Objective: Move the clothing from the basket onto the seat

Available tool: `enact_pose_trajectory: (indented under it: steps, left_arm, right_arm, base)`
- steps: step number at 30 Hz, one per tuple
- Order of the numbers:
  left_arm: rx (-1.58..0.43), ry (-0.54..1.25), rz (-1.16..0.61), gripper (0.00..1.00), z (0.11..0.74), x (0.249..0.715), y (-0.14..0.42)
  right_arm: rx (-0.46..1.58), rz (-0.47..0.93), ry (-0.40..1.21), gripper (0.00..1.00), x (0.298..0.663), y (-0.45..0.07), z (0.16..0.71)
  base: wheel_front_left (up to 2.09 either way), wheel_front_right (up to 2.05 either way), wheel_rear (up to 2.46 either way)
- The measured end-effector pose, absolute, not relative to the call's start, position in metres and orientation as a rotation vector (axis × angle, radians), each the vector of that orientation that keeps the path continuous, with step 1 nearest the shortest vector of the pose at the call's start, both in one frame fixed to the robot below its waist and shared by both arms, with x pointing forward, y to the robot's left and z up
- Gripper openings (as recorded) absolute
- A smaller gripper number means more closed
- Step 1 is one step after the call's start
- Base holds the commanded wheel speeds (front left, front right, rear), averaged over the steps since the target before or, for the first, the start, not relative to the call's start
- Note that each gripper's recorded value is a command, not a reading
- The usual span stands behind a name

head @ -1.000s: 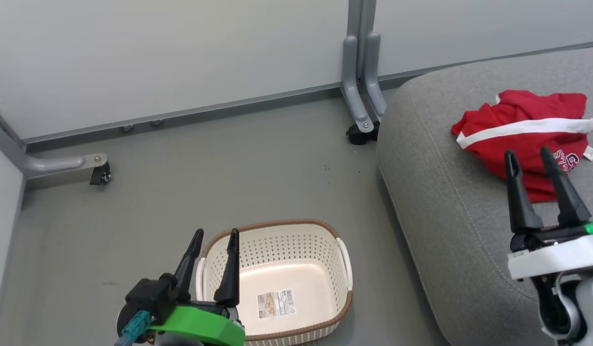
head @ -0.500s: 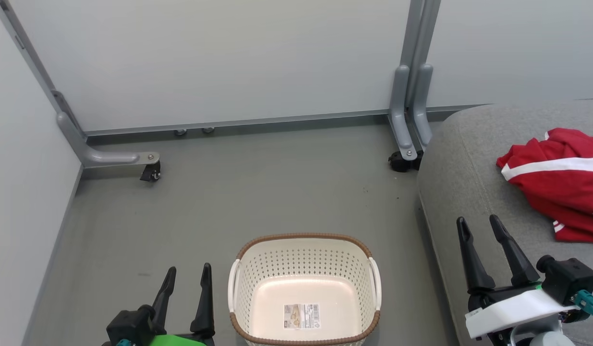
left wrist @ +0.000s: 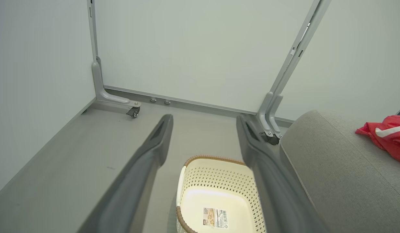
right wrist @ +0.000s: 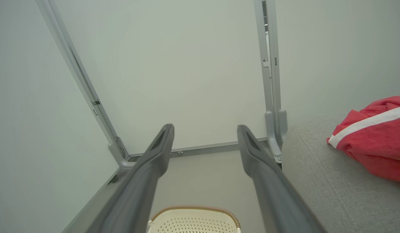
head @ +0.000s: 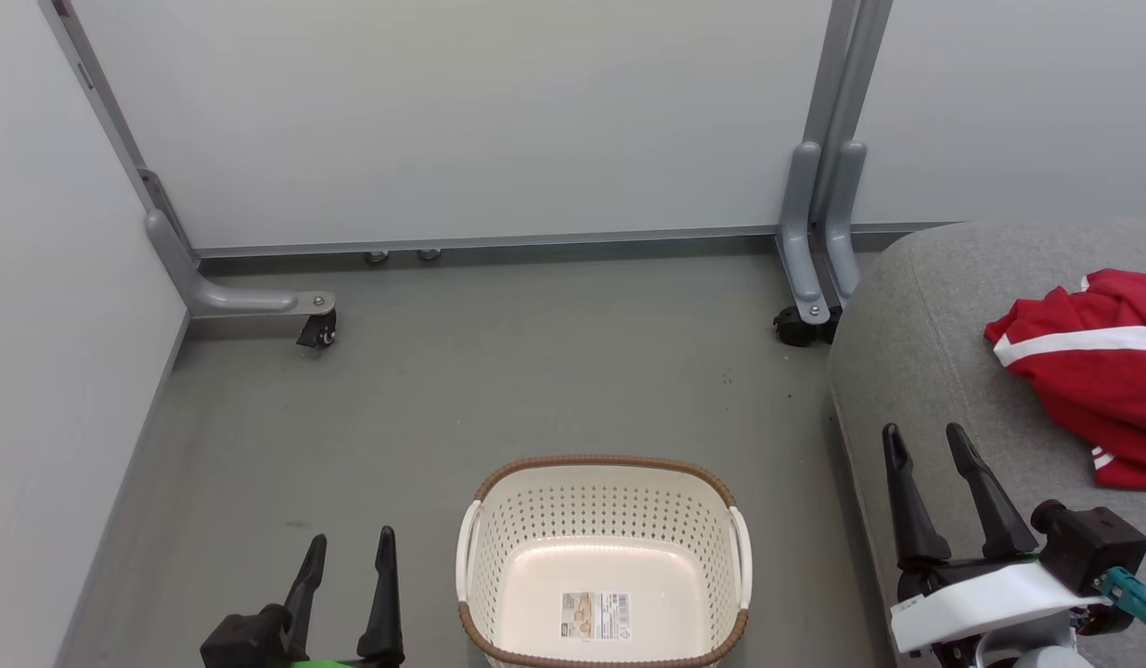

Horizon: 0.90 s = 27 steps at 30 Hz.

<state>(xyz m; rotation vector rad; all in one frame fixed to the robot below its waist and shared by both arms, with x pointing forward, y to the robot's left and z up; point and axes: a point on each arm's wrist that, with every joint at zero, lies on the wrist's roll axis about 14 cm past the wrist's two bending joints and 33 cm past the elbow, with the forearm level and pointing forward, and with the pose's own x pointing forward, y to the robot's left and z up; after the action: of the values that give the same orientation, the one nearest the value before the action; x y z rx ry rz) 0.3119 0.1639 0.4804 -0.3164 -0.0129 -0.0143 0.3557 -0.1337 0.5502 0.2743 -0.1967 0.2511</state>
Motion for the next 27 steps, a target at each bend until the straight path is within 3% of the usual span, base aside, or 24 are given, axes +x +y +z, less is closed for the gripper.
enact_pose_trajectory:
  steps: [27]
  left_arm:
    - [-0.205, -0.024, 0.024, 1.00, 0.486, 0.320, 0.168]
  right_arm:
    - [0.291, 0.200, -0.199, 1.00, 0.352, -0.148, 0.548]
  base:
    - [0.00, 0.00, 0.00]
